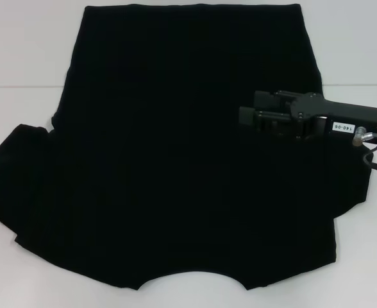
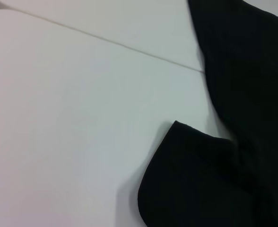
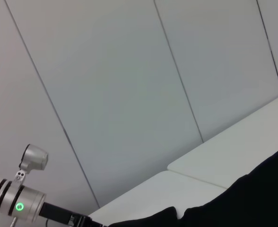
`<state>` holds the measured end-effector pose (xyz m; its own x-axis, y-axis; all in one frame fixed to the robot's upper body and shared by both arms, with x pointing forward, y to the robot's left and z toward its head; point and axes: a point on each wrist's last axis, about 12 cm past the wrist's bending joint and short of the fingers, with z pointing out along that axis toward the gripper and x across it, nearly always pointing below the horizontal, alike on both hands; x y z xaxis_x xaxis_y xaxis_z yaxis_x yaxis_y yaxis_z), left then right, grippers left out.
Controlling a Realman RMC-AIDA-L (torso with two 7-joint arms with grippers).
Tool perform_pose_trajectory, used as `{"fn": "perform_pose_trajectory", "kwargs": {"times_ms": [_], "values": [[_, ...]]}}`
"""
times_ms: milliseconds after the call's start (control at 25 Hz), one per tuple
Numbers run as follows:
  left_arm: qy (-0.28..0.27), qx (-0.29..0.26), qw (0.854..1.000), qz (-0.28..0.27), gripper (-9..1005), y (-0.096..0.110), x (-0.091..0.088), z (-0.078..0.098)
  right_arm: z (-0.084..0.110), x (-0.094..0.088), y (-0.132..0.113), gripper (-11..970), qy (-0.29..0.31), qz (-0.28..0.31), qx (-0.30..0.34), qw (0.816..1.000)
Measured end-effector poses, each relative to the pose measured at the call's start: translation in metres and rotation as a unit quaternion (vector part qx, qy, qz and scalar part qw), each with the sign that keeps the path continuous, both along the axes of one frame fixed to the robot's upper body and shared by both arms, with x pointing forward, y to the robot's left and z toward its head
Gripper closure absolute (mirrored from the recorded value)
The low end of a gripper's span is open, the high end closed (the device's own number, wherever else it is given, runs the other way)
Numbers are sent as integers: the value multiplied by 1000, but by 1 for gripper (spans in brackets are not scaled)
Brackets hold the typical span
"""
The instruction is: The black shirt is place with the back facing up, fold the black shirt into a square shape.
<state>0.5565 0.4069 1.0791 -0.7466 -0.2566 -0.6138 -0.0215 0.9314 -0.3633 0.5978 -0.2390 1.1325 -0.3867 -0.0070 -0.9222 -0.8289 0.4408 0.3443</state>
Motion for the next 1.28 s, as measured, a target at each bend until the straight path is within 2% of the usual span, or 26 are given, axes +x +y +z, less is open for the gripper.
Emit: {"fn": "perform_pose_trajectory", "kwargs": {"times_ms": [840, 1160, 1280], "values": [[-5, -4, 1000, 25, 994, 12, -7, 2, 1, 2, -1, 183, -4, -7, 1, 1000], [-14, -8, 1000, 8, 993, 5, 1, 8, 2, 2, -1, 184, -5, -7, 1, 1000], [-24, -18, 999, -20, 994, -6, 11, 16, 1, 1, -1, 184, -4, -7, 0, 1000]]}}
